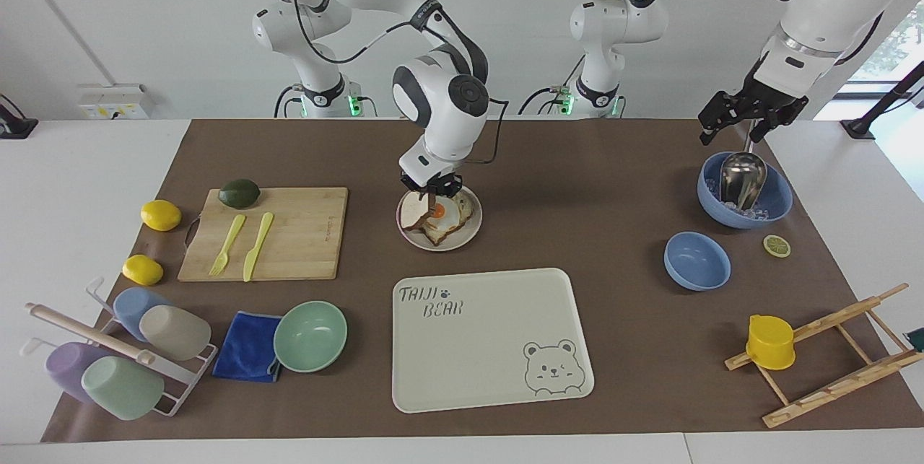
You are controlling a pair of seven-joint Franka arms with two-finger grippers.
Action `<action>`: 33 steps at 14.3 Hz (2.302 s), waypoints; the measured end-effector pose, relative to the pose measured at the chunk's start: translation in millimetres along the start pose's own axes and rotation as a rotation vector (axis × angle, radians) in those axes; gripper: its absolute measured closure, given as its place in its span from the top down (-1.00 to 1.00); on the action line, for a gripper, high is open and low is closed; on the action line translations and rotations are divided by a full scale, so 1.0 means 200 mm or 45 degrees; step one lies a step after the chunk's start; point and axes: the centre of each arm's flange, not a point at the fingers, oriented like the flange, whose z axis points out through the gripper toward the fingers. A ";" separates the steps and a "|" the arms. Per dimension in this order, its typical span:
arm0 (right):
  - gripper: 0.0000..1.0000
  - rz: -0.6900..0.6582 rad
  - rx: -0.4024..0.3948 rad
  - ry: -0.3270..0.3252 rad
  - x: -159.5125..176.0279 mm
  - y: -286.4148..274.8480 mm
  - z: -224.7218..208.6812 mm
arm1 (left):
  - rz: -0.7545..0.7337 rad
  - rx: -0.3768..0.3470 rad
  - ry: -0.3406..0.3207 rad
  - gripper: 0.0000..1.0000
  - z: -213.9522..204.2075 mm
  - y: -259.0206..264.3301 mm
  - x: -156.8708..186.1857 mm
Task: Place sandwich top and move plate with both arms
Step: 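Carry the bread slice over the plate and lower it onto the egg toast, then open the right gripper and withdraw while the left gripper reaches toward the plate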
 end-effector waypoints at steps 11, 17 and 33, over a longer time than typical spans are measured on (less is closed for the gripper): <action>-0.82 0.051 0.095 0.022 -0.05 -0.11 0.00 | -0.028 0.000 -0.002 1.00 0.00 -0.06 0.00; -0.82 0.051 0.104 0.028 -0.08 -0.13 0.00 | -0.029 0.000 -0.002 1.00 0.00 -0.06 -0.01; 0.99 0.228 0.369 0.138 0.05 -0.10 -0.19 | -0.029 0.000 -0.018 1.00 0.03 -0.06 -0.02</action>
